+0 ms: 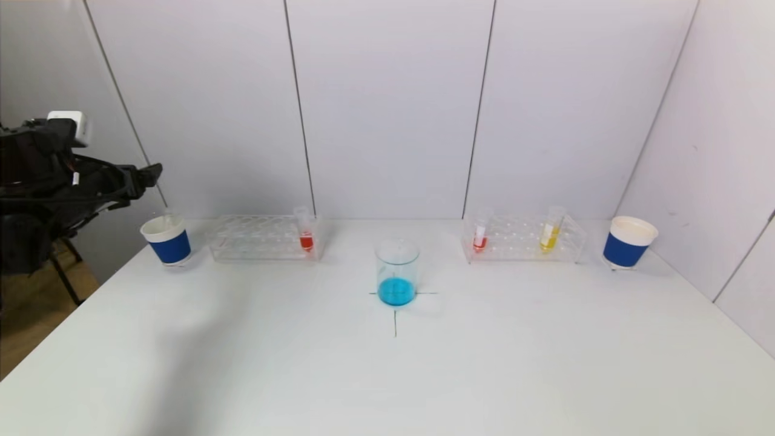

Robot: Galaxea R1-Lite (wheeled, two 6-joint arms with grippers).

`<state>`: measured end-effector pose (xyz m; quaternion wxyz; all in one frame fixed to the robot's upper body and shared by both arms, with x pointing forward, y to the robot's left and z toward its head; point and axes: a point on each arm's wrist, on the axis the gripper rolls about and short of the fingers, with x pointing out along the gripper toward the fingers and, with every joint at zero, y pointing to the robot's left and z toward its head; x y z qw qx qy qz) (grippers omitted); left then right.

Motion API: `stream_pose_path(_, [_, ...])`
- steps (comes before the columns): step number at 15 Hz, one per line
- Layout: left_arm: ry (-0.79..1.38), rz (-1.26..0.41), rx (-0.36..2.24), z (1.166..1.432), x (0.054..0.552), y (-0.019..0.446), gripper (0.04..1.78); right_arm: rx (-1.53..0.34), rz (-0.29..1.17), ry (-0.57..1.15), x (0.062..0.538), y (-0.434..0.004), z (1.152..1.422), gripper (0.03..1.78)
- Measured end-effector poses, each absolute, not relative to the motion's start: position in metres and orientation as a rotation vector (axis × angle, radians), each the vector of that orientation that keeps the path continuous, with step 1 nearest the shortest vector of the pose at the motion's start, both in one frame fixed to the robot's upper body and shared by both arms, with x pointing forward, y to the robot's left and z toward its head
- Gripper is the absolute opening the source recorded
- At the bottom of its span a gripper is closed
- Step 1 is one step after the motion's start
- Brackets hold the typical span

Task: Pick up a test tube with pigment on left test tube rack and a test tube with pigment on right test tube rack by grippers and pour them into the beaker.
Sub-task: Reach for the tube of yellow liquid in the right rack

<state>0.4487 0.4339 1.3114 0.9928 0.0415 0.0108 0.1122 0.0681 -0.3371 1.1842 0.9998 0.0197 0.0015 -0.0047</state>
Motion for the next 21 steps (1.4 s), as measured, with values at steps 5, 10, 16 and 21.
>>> stream_pose_path(5, [0.027,0.140,0.054,1.357,0.373,0.392,1.76,0.040,-0.009,0.004,0.068,-0.337,1.184,1.77])
stream_pose_path(10, [0.039,0.056,0.047,1.367,0.276,0.356,1.76,0.039,-0.009,0.003,0.068,-0.337,1.184,1.77])
stream_pose_path(16, [0.090,0.006,0.041,1.345,0.178,0.341,1.76,0.039,-0.009,0.003,0.068,-0.337,1.184,1.77])
stream_pose_path(21, [0.173,-0.098,-0.005,1.321,0.118,0.332,1.76,0.039,-0.009,0.003,0.068,-0.337,1.184,1.77])
